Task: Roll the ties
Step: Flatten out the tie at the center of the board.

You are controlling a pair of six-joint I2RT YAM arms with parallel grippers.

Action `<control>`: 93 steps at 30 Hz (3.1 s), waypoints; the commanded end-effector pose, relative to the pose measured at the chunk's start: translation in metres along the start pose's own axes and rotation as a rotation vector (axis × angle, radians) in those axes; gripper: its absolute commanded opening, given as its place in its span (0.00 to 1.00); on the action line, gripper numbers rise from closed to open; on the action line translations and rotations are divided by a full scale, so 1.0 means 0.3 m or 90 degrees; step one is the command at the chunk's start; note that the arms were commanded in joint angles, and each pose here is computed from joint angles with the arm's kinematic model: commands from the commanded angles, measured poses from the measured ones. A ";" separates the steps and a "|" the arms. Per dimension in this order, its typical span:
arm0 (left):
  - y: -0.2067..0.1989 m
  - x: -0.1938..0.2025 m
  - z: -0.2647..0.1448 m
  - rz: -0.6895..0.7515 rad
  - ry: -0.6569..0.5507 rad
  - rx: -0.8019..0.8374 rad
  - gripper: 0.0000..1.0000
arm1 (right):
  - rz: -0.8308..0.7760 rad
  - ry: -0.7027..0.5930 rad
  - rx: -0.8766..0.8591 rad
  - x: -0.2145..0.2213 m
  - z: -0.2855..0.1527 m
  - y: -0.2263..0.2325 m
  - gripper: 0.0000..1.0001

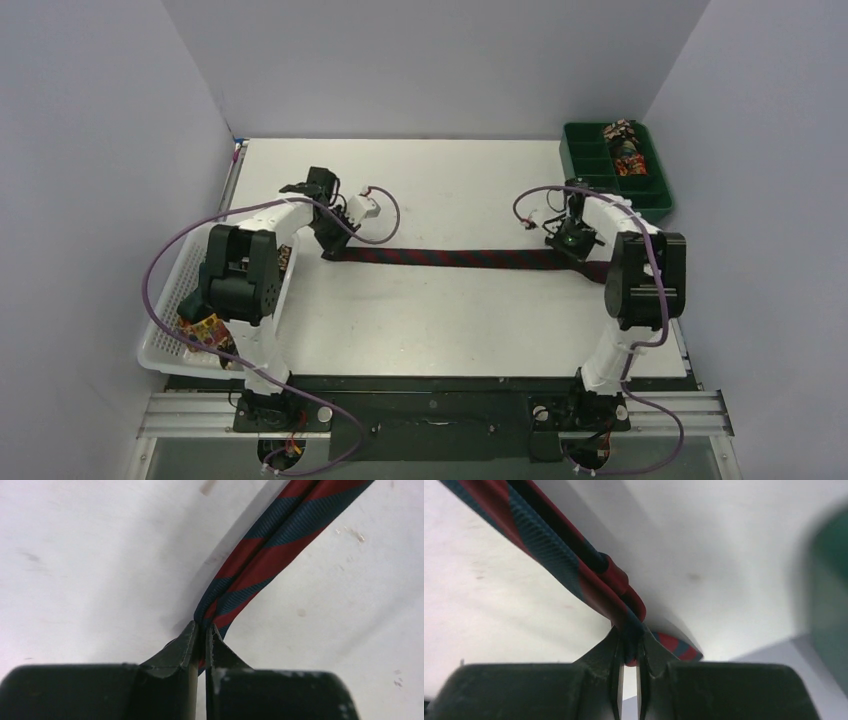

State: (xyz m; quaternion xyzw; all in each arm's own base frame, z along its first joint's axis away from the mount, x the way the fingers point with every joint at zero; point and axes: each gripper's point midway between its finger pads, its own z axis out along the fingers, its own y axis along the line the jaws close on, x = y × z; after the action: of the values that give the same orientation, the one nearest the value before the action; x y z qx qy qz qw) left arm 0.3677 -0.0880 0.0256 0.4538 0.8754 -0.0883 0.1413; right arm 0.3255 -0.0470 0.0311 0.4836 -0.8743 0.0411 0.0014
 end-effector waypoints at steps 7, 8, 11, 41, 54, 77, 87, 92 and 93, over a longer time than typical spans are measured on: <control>0.153 -0.170 -0.255 0.316 -0.275 -0.415 0.00 | -0.131 -0.226 0.622 -0.092 -0.408 -0.237 0.00; 0.155 -0.188 -0.283 0.355 -0.293 -0.457 0.00 | -0.166 -0.234 0.646 -0.109 -0.371 -0.193 0.00; 0.103 -0.076 -0.173 0.459 -0.242 -0.472 0.00 | -0.275 -0.202 0.673 -0.144 -0.292 -0.113 0.00; -0.299 0.170 -0.259 0.325 -0.172 -0.112 0.92 | -0.071 -0.112 0.200 0.122 -0.328 0.156 0.74; -0.115 -0.005 -0.094 0.028 -0.090 -0.052 0.96 | 0.212 -0.031 0.058 -0.071 -0.206 -0.175 0.52; -0.059 0.234 0.062 -0.017 0.107 -0.088 0.48 | -0.008 0.354 -0.021 0.525 -0.244 -0.013 0.33; -0.104 0.158 -0.016 -0.024 0.027 -0.011 0.70 | 0.168 0.109 -0.051 0.275 -0.270 0.054 0.39; -0.120 0.067 -0.098 -0.035 -0.054 0.021 0.84 | 0.149 0.123 -0.065 0.181 -0.156 0.132 0.38; -0.121 0.054 -0.114 -0.034 -0.065 0.019 0.85 | 0.146 0.122 -0.051 0.171 -0.133 0.119 0.38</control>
State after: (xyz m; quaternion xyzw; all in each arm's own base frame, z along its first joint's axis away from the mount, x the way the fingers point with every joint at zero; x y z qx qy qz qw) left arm 0.3202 -0.0689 0.0182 0.4266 0.8904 -0.0791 0.1374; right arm 0.2710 -0.0941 0.0923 0.3898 -0.9121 0.0654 0.1089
